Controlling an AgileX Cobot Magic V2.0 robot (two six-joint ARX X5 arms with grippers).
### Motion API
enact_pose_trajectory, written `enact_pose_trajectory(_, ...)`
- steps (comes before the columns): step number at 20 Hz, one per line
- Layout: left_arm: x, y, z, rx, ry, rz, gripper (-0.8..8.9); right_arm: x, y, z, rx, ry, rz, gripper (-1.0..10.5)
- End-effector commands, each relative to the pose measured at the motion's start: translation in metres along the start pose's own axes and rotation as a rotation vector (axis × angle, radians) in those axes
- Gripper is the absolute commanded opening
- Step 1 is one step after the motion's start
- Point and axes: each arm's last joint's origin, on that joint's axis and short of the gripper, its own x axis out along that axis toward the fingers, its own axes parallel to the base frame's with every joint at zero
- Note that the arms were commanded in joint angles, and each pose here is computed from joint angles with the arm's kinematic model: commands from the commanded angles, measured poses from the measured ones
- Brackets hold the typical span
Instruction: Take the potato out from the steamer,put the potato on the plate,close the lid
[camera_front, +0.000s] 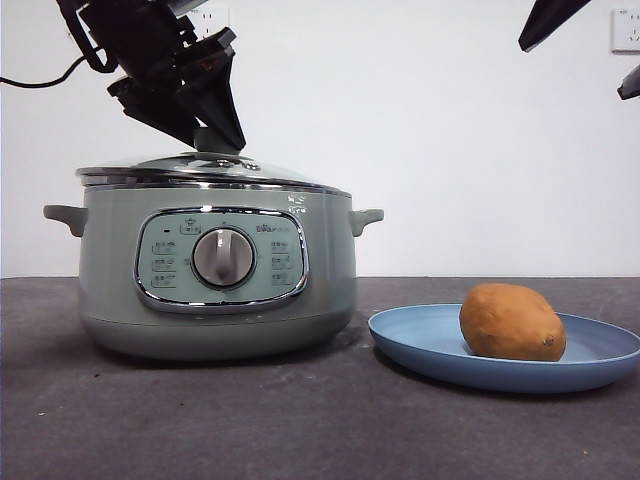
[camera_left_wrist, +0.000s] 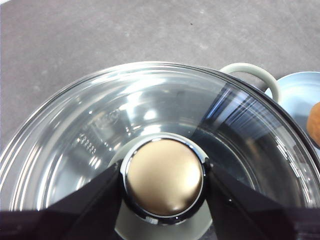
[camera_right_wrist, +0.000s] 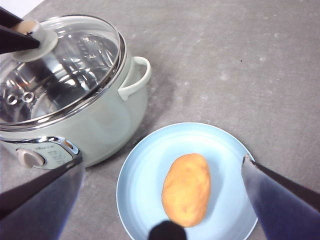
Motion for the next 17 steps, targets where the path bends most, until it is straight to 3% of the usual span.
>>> enact_pose_trajectory(1,0.01,0.001,-0.001,-0.004,0.003,-0.017,-0.13,0.001,0.0,-0.001,0.006,-0.002,-0.001,5.7)
enact_pose_trajectory(15,0.017,-0.013,-0.003,0.004,0.04,-0.101,0.0,0.001,0.0,-0.001,0.006,-0.001,-0.001,5.7)
enact_pose_trajectory(16,0.017,-0.013,-0.004,0.002,0.05,-0.1,0.77,0.001,0.0,-0.001,0.006,-0.001,-0.001,5.7)
enact_pose_trajectory(17,0.017,-0.013,-0.005,0.0,0.06,-0.1,2.56,0.001,0.0,-0.001,0.006,-0.001,0.0,5.7)
